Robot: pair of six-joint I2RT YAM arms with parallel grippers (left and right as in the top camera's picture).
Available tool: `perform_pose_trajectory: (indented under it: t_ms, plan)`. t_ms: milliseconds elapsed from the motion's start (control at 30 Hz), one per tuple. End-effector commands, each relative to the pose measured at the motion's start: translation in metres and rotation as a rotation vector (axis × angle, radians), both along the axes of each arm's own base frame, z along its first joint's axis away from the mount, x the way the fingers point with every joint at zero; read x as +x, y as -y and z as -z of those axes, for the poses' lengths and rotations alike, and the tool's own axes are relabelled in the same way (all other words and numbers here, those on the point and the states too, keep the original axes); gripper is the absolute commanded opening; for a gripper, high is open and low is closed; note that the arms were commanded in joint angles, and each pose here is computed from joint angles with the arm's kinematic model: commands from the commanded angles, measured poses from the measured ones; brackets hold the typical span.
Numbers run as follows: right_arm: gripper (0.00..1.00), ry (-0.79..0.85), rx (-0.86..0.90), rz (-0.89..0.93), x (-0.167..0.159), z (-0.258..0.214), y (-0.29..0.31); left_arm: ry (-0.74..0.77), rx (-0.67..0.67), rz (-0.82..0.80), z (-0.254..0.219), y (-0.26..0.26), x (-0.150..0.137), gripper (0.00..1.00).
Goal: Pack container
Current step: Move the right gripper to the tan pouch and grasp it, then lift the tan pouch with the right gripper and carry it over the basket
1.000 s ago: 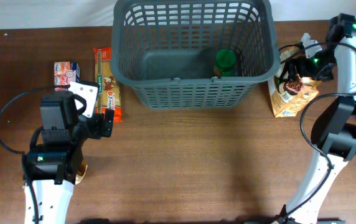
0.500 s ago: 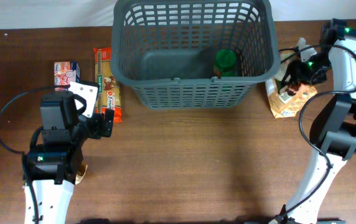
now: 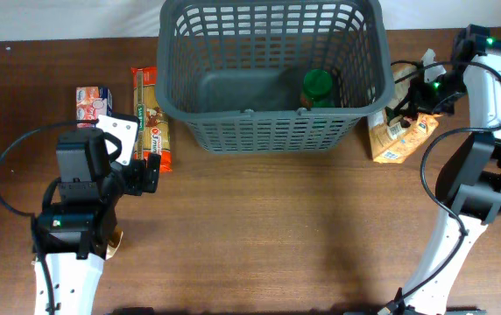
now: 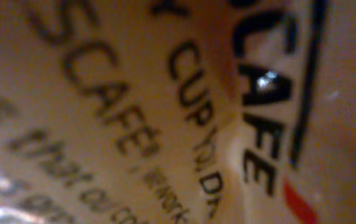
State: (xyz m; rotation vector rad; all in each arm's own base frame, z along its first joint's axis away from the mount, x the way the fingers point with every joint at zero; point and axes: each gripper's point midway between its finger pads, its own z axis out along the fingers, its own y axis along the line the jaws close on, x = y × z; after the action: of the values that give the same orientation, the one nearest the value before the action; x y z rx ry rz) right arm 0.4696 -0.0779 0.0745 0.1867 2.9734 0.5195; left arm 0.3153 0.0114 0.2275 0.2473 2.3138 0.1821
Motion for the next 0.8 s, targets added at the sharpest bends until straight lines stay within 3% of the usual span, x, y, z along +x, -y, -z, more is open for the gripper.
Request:
perform_pose_trajectory:
  t_ms: [0, 200, 400, 767]
  plan:
    - [0.04, -0.012, 0.092, 0.05, 0.012, -0.001, -0.018, 0.009, 0.016, -0.005, -0.005, -0.003, 0.001, 0.99]
    - [0.04, 0.112, 0.069, 0.208, 0.027, -0.071, 0.027, 0.009, 0.016, -0.005, -0.005, -0.003, 0.001, 0.99]
    - [0.04, 0.227, 0.032, 0.297, 0.008, -0.14, 0.07, 0.009, 0.016, -0.005, -0.005, -0.003, 0.001, 0.99]
    - [0.04, 0.617, -0.015, 0.264, -0.023, -0.296, 0.032, 0.009, 0.016, -0.005, -0.005, -0.003, 0.001, 0.99]
